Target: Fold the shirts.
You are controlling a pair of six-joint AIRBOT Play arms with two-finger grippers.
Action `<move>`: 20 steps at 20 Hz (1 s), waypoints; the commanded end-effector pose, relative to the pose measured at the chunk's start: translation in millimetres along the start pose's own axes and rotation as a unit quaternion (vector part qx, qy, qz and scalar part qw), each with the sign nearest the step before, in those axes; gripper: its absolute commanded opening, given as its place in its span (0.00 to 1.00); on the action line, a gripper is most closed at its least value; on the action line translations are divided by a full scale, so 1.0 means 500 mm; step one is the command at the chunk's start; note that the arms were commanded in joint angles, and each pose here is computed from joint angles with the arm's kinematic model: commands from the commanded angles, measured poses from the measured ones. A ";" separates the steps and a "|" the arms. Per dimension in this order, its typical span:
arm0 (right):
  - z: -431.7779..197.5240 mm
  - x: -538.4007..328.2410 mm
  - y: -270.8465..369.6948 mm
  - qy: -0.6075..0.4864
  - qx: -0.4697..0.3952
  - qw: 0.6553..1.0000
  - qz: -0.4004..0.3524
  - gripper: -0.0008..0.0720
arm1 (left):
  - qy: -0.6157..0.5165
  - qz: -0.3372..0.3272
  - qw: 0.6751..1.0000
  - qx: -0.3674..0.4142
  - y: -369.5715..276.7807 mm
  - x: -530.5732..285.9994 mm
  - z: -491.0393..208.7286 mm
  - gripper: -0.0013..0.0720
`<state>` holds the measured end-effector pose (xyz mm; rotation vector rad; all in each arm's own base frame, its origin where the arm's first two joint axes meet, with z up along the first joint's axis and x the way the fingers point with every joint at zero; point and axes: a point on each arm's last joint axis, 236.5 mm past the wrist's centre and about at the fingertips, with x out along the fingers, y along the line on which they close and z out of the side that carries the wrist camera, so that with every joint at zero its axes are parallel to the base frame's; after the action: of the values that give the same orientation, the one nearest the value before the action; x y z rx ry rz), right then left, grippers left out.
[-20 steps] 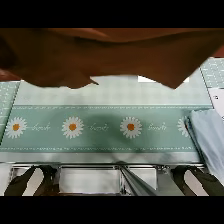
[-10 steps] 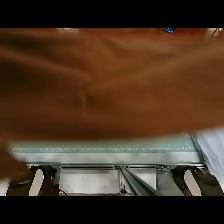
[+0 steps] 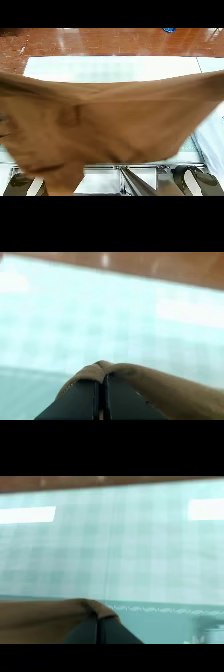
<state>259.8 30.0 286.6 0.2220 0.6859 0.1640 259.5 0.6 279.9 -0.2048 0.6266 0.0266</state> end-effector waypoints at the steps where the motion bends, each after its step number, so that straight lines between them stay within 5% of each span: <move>1: -0.052 0.178 -0.049 0.063 0.033 0.997 0.036 0.05 | 0.119 0.001 0.992 -0.036 0.027 0.200 -0.106 0.04; 14: 0.004 0.744 -0.198 0.070 0.221 0.959 0.164 0.05 | 0.155 -0.059 0.962 -0.215 0.018 0.734 -0.132 0.05; 15: 0.006 0.761 -0.201 0.068 0.236 0.954 0.171 0.15 | 0.157 -0.062 0.964 -0.207 0.014 0.745 -0.133 0.18; 16: 0.004 0.776 -0.208 0.068 0.247 0.951 0.171 0.47 | 0.163 -0.063 0.961 -0.215 0.012 0.752 -0.135 0.54; 17: 0.000 0.783 -0.214 0.067 0.248 0.952 0.168 0.58 | 0.174 -0.062 0.956 -0.227 0.011 0.753 -0.142 0.72; 20: -0.022 0.753 -0.232 0.094 0.222 0.957 0.162 0.58 | 0.209 -0.058 0.947 -0.236 0.051 0.720 -0.142 0.72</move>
<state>552.7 9.8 27.0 0.7643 0.8391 0.3326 515.2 -10.3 11.1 -0.6872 0.9612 0.0196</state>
